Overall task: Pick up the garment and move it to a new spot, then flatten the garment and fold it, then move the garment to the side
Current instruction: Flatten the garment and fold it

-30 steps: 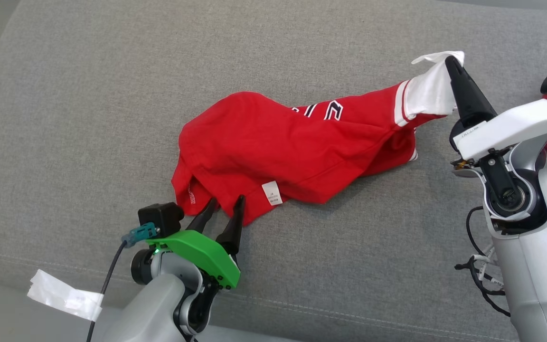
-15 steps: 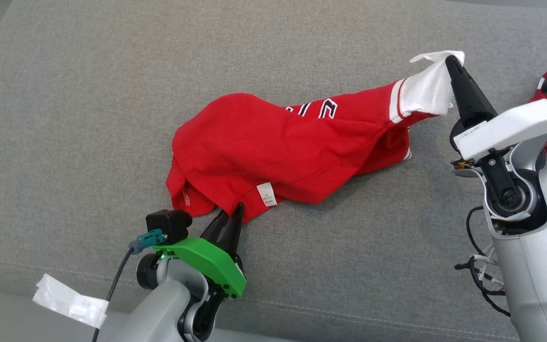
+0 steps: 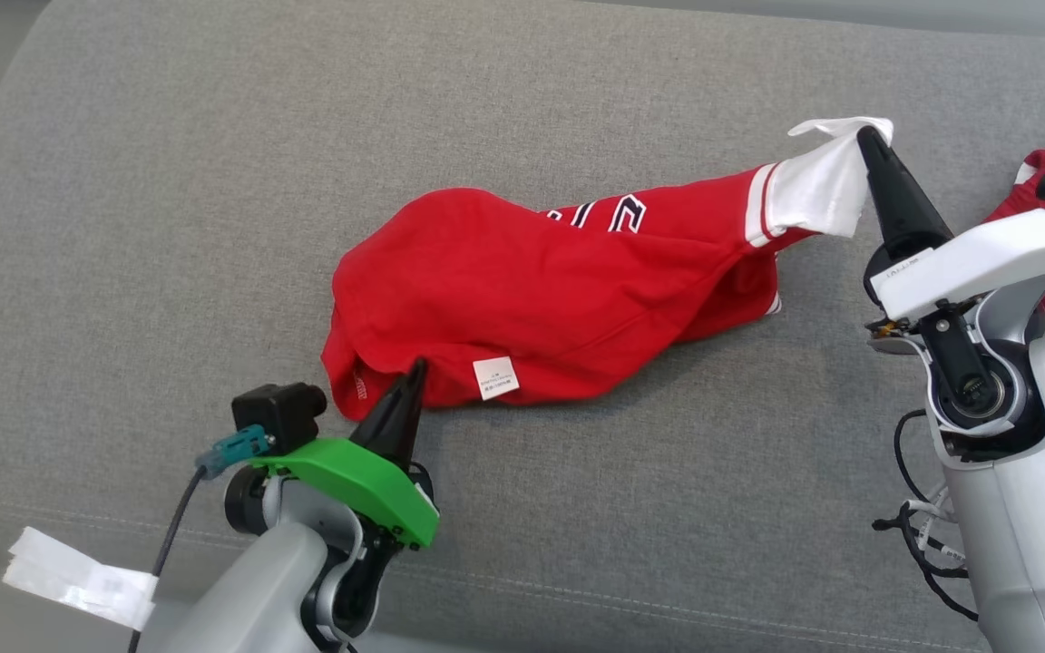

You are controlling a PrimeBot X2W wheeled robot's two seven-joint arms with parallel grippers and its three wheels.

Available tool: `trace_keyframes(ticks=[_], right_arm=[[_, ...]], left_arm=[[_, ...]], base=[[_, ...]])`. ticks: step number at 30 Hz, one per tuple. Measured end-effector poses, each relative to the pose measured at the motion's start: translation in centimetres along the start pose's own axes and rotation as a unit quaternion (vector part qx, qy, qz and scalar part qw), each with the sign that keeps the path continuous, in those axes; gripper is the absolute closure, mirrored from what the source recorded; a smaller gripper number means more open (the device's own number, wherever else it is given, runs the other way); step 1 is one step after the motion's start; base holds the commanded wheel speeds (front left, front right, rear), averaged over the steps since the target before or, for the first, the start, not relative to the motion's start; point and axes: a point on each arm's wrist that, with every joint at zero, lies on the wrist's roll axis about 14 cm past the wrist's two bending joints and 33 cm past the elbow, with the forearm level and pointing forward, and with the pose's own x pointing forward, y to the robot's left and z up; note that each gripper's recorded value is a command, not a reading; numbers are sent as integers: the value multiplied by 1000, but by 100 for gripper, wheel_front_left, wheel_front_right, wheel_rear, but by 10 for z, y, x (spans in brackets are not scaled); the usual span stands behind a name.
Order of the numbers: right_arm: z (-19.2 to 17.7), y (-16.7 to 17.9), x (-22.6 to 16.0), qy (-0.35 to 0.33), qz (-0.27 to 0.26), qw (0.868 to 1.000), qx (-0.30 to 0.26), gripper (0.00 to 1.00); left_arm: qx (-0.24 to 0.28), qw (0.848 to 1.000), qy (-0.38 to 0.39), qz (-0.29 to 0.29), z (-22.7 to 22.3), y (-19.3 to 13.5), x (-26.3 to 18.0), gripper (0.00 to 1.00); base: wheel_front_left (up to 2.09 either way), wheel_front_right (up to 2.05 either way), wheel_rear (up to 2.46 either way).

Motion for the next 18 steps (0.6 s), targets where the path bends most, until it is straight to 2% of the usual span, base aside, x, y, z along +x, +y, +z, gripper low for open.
trace_keyframes(ticks=[6, 10, 14, 18], right_arm=[[28, 12, -6, -49, 20, 998, 18, 100], [53, 36, -15, -90, 59, 994, 37, 100], [77, 67, -29, -125, 109, 984, 59, 100], [100, 105, -51, -155, 175, 968, 92, 100]], left_arm=[[2, 996, -83, -35, 60, -11, -7, 100], [4, 985, -158, -74, 114, -28, -21, 100], [25, 965, -240, -105, 174, -41, -49, 100], [49, 936, -320, -138, 228, -63, -86, 100]], base=[[0, 0, 0], [0, 0, 0], [0, 0, 0], [0, 0, 0]])
